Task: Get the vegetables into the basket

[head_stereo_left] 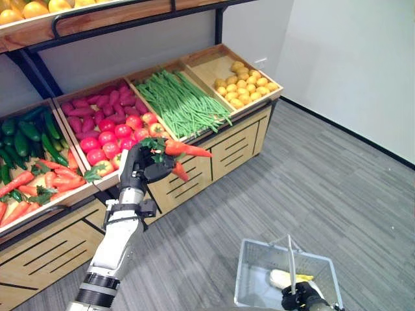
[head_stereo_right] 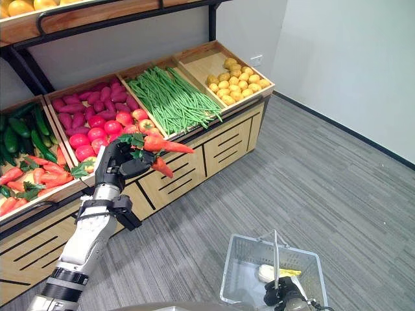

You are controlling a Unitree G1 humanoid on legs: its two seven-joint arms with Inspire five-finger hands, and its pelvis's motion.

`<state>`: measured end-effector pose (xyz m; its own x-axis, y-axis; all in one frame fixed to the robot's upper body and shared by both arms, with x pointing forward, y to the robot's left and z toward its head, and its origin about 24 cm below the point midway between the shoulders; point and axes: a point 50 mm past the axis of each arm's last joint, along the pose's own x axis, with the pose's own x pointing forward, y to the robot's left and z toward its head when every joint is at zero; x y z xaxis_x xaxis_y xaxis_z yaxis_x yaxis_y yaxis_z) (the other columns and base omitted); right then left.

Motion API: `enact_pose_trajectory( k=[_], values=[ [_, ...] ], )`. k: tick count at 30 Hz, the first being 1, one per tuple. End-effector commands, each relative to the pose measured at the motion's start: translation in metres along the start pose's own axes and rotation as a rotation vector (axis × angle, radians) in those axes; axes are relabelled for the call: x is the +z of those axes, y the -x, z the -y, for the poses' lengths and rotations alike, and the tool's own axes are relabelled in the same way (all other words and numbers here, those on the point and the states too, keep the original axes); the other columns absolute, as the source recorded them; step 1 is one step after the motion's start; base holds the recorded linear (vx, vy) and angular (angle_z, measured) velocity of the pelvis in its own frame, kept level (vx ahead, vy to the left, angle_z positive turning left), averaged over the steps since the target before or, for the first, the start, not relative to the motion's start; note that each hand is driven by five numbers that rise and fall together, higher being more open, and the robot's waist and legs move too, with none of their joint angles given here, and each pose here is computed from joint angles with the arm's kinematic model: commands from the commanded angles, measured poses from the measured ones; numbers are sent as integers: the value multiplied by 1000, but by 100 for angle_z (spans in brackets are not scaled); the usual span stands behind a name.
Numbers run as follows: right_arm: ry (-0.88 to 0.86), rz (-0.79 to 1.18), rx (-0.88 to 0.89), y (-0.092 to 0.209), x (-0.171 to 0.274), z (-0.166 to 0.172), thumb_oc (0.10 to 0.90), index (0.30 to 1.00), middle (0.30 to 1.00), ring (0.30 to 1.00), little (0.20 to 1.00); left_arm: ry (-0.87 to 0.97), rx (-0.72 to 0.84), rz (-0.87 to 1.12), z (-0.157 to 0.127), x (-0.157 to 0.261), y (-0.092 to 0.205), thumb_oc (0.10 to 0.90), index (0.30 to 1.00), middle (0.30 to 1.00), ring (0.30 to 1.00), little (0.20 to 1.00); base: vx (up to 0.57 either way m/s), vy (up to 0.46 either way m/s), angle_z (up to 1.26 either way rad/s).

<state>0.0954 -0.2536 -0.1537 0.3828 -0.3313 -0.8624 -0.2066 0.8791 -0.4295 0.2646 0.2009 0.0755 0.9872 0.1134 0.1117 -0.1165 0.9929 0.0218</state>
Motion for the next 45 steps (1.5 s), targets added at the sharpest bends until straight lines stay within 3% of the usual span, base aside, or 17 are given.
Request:
enact_pose_trajectory(
  k=[1,5,21,45],
  values=[
    [79,93,-98,-5,26,34,400,300,300,300,300,73,-19,358,2,70,-13,400,300,300,300,300,107,70,-66],
    [142,137,-61,-6,41,29,400,300,300,300,300,26,51,385,-13,72,-7,400,300,300,300,300,103,81,-142],
    [26,183,-22,-3,53,8,400,300,300,300,300,-36,15,399,-12,78,-12,400,300,300,300,300,-28,193,-44],
    [62,165,-16,-2,43,1,400,300,300,300,300,-11,37,349,-17,70,-11,400,300,300,300,300,-90,-54,-57]
  ],
)
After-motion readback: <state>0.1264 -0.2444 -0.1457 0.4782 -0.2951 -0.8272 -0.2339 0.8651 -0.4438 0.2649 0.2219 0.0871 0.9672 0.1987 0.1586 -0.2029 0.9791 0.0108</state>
